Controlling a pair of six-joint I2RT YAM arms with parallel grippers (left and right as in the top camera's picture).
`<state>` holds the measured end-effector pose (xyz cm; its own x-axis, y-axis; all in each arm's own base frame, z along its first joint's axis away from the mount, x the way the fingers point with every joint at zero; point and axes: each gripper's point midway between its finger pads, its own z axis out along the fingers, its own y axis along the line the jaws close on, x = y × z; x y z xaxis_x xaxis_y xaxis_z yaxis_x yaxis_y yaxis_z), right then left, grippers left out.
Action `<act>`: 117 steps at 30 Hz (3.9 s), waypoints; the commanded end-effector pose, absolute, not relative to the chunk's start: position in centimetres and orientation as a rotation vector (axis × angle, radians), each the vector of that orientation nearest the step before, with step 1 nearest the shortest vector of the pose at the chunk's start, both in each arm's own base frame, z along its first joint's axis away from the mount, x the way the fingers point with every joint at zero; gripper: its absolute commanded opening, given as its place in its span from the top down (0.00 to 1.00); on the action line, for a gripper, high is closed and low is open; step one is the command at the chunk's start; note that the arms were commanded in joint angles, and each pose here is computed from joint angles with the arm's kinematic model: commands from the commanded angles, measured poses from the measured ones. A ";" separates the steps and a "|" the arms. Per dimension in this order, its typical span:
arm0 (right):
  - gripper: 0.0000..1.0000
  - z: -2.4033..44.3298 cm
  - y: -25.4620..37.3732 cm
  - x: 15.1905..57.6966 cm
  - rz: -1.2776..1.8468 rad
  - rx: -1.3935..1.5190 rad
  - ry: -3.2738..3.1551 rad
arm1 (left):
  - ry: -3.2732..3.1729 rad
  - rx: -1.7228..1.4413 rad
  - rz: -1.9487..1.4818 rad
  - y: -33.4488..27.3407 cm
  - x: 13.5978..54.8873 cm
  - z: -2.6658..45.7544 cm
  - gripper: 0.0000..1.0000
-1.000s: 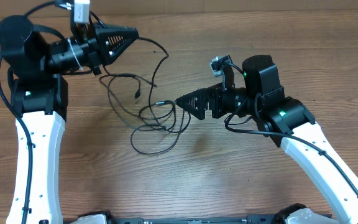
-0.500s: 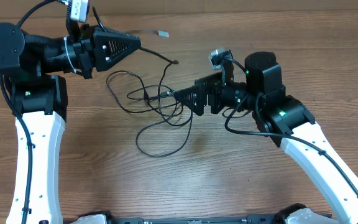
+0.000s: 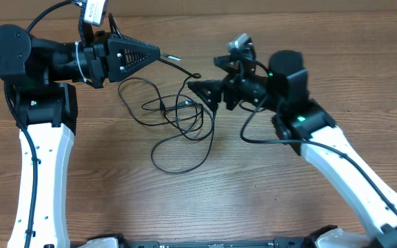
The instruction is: Untangle cables
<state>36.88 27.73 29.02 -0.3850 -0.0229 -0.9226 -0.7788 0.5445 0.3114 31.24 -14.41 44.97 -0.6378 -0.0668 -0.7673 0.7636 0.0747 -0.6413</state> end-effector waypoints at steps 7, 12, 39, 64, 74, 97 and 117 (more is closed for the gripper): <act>0.45 24.5 32.5 38.4 0.980 -0.757 1.754 | 1.691 0.728 -1.623 -14.7 30.4 45.9 0.96; 0.88 24.3 32.6 38.7 0.987 -0.750 1.753 | 1.694 0.744 -1.627 -14.7 30.1 45.8 0.96; 0.96 40.7 20.1 35.5 1.078 -0.363 1.590 | 1.628 0.815 -1.560 -14.5 32.8 41.3 0.70; 0.96 52.9 11.1 27.5 0.800 -0.205 1.234 | 2.127 0.385 -1.785 -16.2 34.8 24.7 0.66; 0.96 50.2 12.1 30.7 0.865 -0.182 1.338 | 2.173 0.864 -1.513 -22.9 31.7 21.1 0.37; 0.96 50.9 12.1 30.7 1.104 -0.007 1.348 | 2.245 1.047 -1.079 -34.7 29.8 18.2 0.09; 0.96 55.3 10.8 29.3 1.183 0.050 1.147 | 2.584 0.960 -0.879 -34.6 29.9 7.8 0.01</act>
